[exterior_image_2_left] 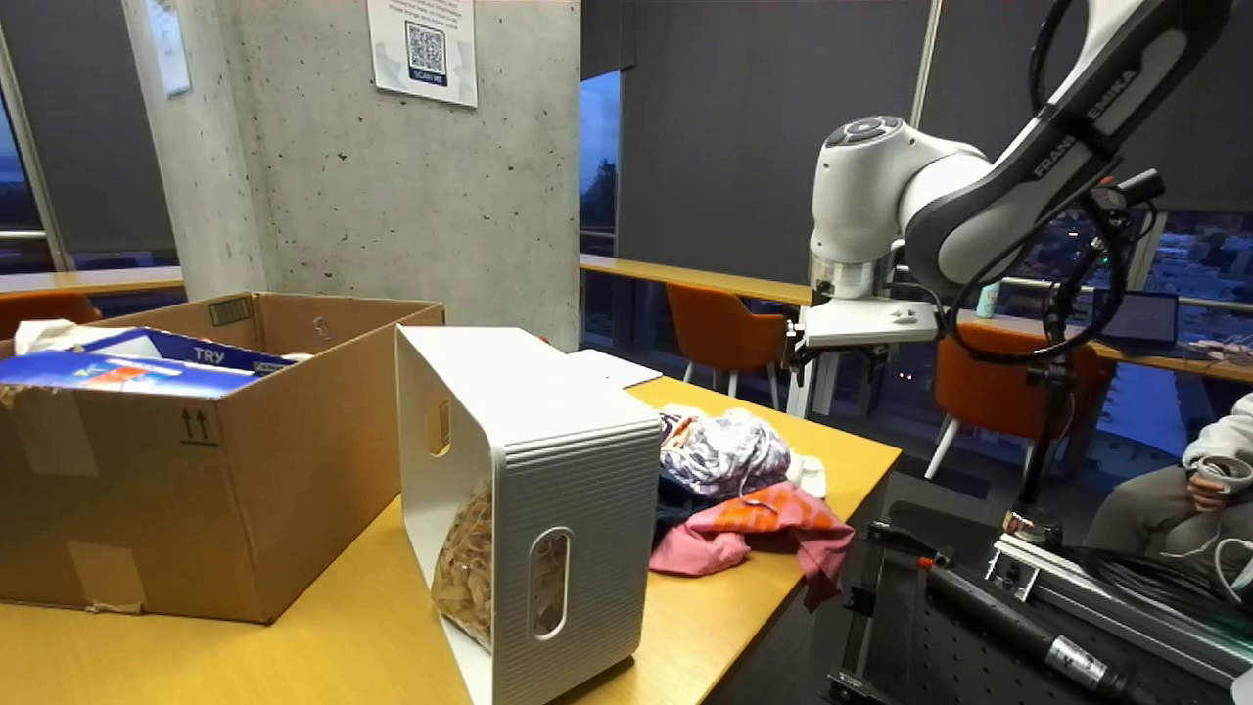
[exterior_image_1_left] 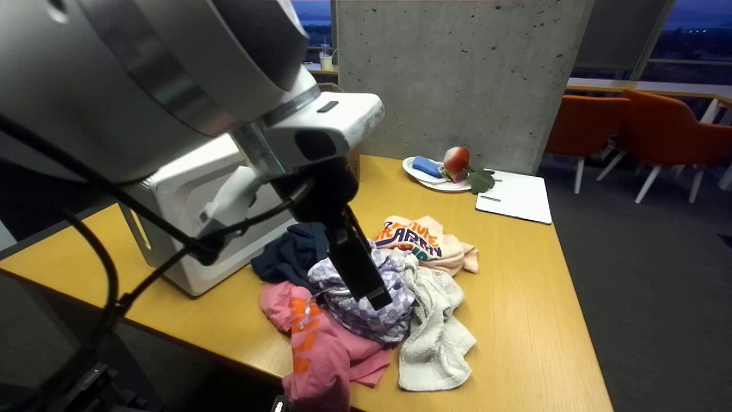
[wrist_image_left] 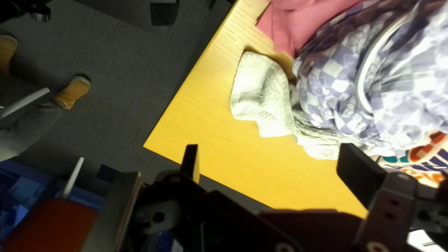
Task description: Put the purple cloth on the basket
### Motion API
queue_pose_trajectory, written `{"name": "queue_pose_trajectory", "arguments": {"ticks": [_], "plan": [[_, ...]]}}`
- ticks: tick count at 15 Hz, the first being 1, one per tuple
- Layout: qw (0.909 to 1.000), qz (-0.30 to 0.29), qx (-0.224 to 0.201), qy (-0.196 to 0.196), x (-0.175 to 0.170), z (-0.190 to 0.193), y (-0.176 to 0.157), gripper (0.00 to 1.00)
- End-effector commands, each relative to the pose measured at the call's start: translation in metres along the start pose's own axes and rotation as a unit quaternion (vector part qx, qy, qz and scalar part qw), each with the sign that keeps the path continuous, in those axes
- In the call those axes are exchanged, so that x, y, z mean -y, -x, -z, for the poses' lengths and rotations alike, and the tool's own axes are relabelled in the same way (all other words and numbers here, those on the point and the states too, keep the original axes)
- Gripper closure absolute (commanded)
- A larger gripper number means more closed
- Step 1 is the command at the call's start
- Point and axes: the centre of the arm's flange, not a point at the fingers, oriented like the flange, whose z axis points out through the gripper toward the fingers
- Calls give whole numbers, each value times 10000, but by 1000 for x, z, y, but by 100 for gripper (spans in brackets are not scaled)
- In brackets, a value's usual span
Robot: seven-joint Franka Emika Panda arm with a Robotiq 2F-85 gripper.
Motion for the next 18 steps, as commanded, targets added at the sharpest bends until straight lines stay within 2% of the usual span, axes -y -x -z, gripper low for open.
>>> {"name": "queue_pose_trajectory", "arguments": {"ticks": [1,5,7,12,16,18], "plan": [[9997,-208,-116,89,44,-44,-18,0],[9995,-294,-136,54,83,-66,-23,0],[9997,-184,-62,154,67,-57,-14,0],[9997,-213,-44,132,77,-59,-13,0],[9924,-645,-767,-713,76,-42,-27,0],[9877,-708,-1047,-923,80,-44,-19,0]]}}
